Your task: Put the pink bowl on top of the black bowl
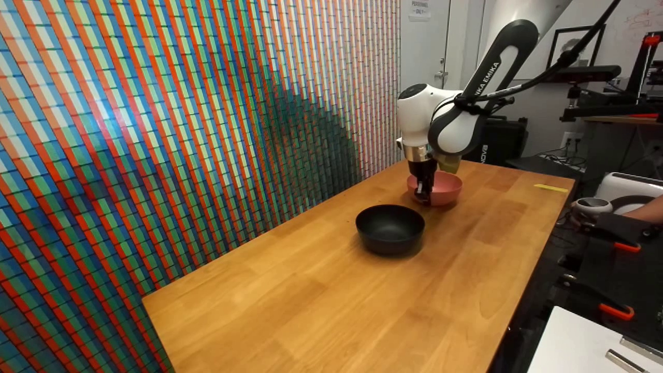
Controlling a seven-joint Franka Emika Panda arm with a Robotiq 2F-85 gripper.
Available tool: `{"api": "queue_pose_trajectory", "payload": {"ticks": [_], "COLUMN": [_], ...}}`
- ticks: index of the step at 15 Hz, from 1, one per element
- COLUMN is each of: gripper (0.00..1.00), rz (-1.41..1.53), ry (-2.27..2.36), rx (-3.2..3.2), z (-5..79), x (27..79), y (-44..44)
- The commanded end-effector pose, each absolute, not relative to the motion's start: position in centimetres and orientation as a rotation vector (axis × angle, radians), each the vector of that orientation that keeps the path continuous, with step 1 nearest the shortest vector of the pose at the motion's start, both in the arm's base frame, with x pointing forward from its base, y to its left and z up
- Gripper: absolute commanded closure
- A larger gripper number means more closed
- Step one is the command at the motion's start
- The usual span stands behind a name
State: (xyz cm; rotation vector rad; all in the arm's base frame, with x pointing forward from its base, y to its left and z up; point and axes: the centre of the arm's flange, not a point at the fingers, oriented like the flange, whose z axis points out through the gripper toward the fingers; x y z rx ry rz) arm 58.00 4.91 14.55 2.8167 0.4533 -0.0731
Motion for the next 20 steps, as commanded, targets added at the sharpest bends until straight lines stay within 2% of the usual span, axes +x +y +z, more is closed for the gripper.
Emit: {"api": "queue_pose_trajectory", "payload": {"ticks": [1,6,11,16,20], "gripper": [1.0,0.97,0.98,0.98,0.98], "rz": [-0.069,-0.07,0.063,0.172,0.165], "ry": [0.44,0.411,0.4,0.471,0.59], "rx": [2.824,2.88,2.996,3.048,3.076], "z": [15.1,17.4,25.8,32.7,33.6], "x": [58.7,58.6,58.0,56.6,54.5], "y": [5.0,5.0,6.2,9.1,13.5]}}
